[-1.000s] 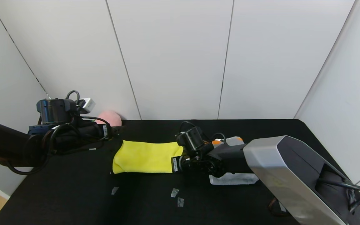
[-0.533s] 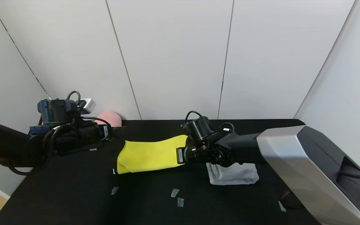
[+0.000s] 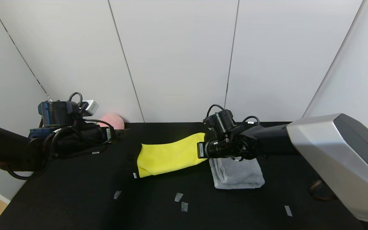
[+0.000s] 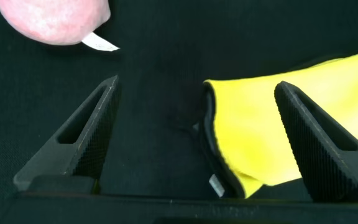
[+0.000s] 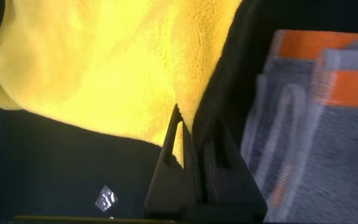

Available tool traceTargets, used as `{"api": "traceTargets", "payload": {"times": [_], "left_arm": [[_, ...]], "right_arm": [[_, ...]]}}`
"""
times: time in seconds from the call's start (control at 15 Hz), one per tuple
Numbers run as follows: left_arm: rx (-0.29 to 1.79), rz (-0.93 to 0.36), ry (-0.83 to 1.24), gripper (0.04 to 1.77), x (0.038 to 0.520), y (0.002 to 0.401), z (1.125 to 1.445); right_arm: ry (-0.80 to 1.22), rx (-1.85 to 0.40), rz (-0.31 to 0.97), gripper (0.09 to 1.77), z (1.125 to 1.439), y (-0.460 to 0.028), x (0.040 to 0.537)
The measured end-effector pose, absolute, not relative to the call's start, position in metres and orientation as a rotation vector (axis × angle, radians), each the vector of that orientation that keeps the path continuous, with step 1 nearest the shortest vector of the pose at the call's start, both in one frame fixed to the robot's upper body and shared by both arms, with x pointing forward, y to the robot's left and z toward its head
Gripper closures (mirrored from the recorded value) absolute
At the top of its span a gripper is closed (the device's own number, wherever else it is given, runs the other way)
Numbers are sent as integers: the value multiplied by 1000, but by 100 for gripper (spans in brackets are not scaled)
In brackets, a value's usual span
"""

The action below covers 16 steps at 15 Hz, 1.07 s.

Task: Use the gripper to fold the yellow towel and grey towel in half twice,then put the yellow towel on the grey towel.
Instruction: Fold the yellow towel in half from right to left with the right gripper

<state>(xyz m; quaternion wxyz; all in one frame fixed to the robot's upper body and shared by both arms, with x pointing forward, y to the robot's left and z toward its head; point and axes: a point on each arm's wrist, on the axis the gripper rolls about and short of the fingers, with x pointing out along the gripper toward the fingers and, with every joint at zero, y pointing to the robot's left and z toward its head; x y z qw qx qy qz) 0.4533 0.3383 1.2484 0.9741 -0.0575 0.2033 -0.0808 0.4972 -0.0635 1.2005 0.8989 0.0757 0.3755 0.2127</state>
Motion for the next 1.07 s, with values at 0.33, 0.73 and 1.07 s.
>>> {"api": "traceTargets", "payload": {"times": [0.33,0.73,1.07], "left_arm": [[-115,-165,403,9,451,338,1251],[-113,-173,401,9,449,335,1253],[-112,-178,398,9,448,333,1255]], "right_arm": [[791,139,393,171,1208,-94,494],[763,136,403,171,1221,-97,491],[699,138,470,171,1236,-71,488]]}}
